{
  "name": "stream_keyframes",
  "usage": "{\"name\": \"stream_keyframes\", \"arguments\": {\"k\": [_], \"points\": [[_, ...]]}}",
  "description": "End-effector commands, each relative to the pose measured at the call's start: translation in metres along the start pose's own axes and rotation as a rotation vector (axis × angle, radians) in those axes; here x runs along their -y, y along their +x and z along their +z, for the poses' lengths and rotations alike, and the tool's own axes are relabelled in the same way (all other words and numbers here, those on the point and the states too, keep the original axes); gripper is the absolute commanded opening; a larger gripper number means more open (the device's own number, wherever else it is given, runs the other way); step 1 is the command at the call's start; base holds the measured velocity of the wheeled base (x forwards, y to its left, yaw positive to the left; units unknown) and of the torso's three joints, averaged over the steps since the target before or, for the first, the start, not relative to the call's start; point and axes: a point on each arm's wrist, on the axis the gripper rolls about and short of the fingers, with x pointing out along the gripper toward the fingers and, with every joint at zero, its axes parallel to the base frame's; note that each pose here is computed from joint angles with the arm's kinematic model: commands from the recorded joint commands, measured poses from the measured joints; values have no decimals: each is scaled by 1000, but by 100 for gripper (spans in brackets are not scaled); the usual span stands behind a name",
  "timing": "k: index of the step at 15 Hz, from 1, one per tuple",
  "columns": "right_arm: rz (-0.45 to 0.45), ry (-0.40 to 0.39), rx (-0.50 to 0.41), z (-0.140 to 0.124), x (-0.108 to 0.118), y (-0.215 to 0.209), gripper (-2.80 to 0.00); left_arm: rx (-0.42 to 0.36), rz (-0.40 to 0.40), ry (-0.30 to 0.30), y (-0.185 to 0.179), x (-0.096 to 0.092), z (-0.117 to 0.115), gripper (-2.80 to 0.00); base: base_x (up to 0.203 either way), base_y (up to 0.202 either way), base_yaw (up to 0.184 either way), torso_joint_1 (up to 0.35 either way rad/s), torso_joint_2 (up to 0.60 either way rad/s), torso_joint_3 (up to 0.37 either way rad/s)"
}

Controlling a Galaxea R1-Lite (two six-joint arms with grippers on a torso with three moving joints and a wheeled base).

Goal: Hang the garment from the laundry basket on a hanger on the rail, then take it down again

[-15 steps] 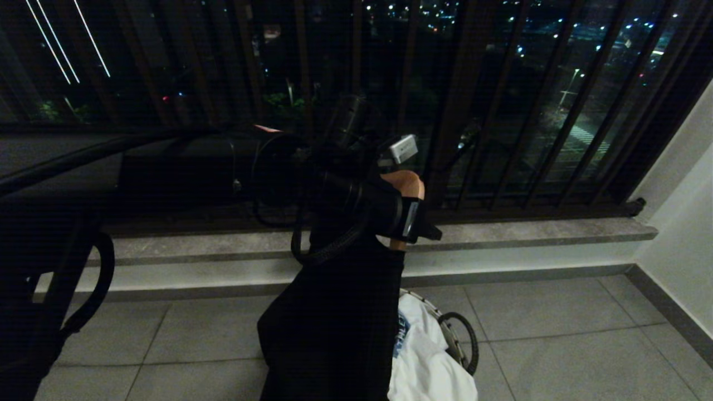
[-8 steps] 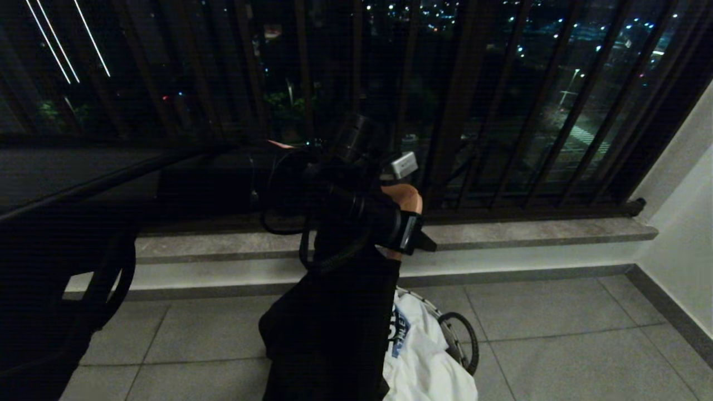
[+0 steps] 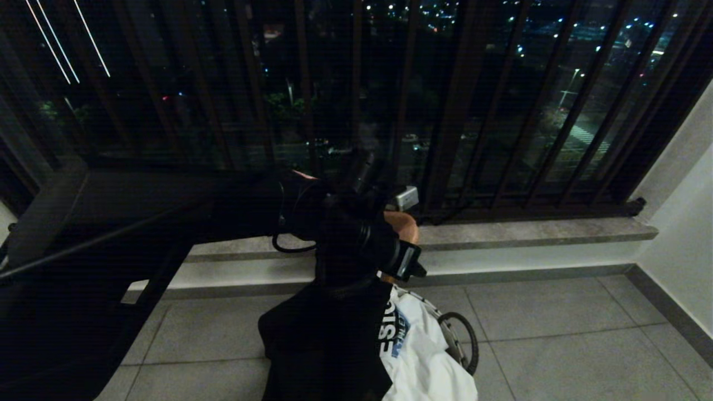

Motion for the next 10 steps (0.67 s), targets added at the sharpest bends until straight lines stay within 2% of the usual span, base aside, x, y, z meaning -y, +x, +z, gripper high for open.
{"name": "stream_keyframes", "arguments": {"k": [1, 5, 7, 10], "points": [[0, 0, -1, 0, 0, 0, -280, -34, 8, -3, 10, 0, -7, -280, 0, 0, 0, 0, 0, 0], [0, 0, -1, 0, 0, 0, -280, -101, 13, 0, 30, 8, -23, -280, 0, 0, 0, 0, 0, 0], [0, 0, -1, 0, 0, 0, -280, -149, 63, 1, 42, 6, -35, -280, 0, 0, 0, 0, 0, 0], [0, 0, -1, 0, 0, 0, -280, -214, 96, 33, 56, 2, -52, -280, 0, 0, 0, 0, 0, 0]]}}
